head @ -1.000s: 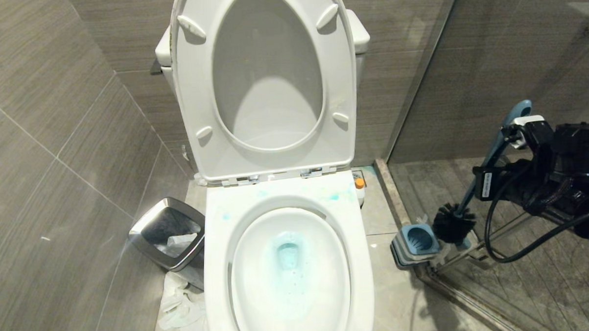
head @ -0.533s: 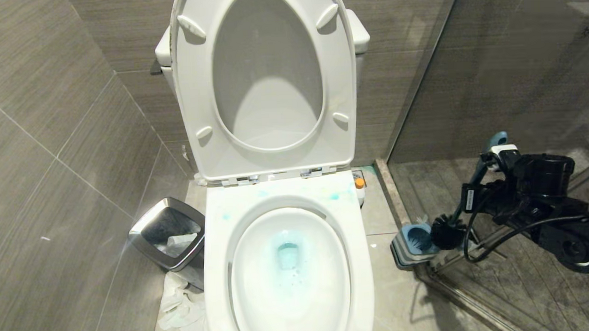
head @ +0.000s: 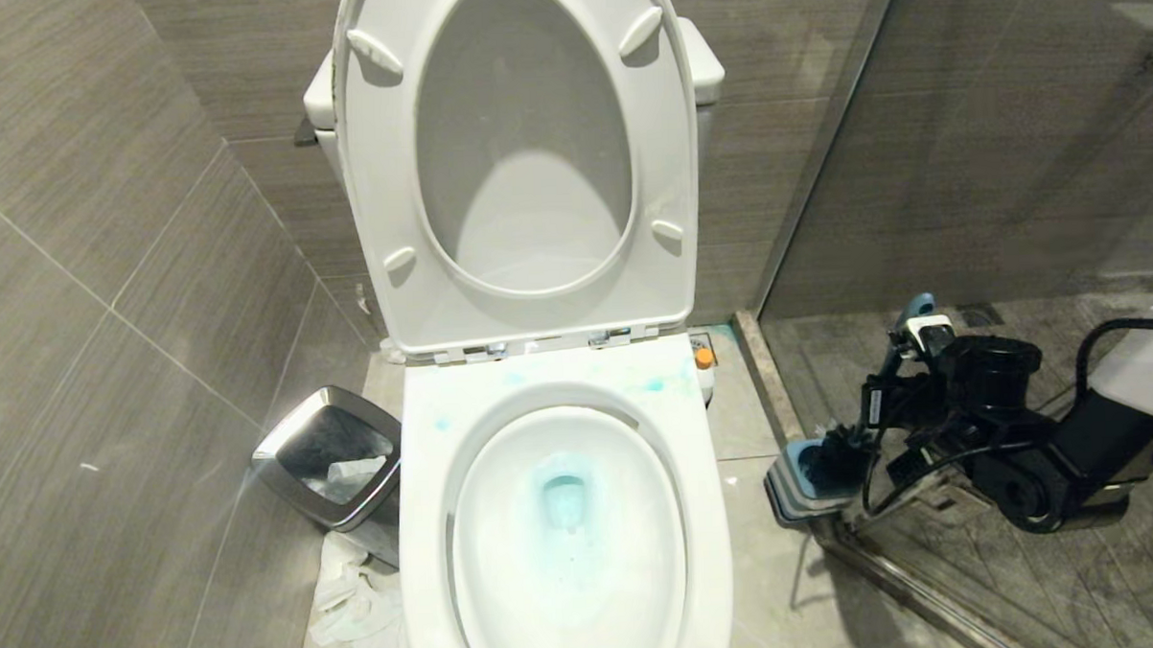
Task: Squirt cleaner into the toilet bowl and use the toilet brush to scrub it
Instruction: Put the toilet brush back
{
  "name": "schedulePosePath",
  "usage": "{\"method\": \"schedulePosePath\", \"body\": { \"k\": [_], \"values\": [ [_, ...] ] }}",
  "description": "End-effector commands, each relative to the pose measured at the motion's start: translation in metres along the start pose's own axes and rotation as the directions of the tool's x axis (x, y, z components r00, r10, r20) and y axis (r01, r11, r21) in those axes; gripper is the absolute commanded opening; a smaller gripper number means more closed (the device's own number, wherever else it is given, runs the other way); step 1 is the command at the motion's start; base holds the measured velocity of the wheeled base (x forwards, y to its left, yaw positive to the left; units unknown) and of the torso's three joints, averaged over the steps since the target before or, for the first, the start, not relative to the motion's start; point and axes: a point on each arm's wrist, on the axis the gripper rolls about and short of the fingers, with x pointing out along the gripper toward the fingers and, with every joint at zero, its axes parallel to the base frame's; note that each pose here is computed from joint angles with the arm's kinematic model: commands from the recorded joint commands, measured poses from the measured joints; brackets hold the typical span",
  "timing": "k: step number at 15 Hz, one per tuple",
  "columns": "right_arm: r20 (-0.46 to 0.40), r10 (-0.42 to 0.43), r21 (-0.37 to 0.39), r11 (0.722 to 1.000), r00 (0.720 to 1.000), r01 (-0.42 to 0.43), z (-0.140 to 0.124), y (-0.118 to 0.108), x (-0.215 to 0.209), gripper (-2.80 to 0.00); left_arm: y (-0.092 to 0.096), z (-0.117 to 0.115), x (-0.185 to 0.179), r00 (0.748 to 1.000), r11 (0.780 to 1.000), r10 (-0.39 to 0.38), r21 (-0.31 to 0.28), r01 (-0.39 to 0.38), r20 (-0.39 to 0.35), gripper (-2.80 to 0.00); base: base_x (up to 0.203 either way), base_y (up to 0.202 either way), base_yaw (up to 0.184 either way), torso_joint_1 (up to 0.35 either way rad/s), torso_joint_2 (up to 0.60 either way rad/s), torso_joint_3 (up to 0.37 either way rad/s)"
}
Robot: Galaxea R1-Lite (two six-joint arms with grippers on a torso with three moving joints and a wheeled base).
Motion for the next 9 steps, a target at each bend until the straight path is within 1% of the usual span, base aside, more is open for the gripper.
{"method": "schedulePosePath", "body": {
  "k": [1,9],
  "values": [
    [-0.030,0.001,-0.008,1.000,1.000,-0.001,-0.016,0.003,0.013,-2.80,0.000,0.000,0.000,1.000,1.000,-0.001,0.000,0.001,-0.001,-2.80,0.000,0.000,0.000,0.000,0.00,0.000],
    [-0.033,0.004,-0.009,1.000,0.999,-0.005,-0.026,0.007,0.029,-2.80,0.000,0.000,0.000,1.000,1.000,-0.001,0.000,0.001,-0.001,-2.80,0.000,0.000,0.000,0.000,0.00,0.000]
  ]
}}
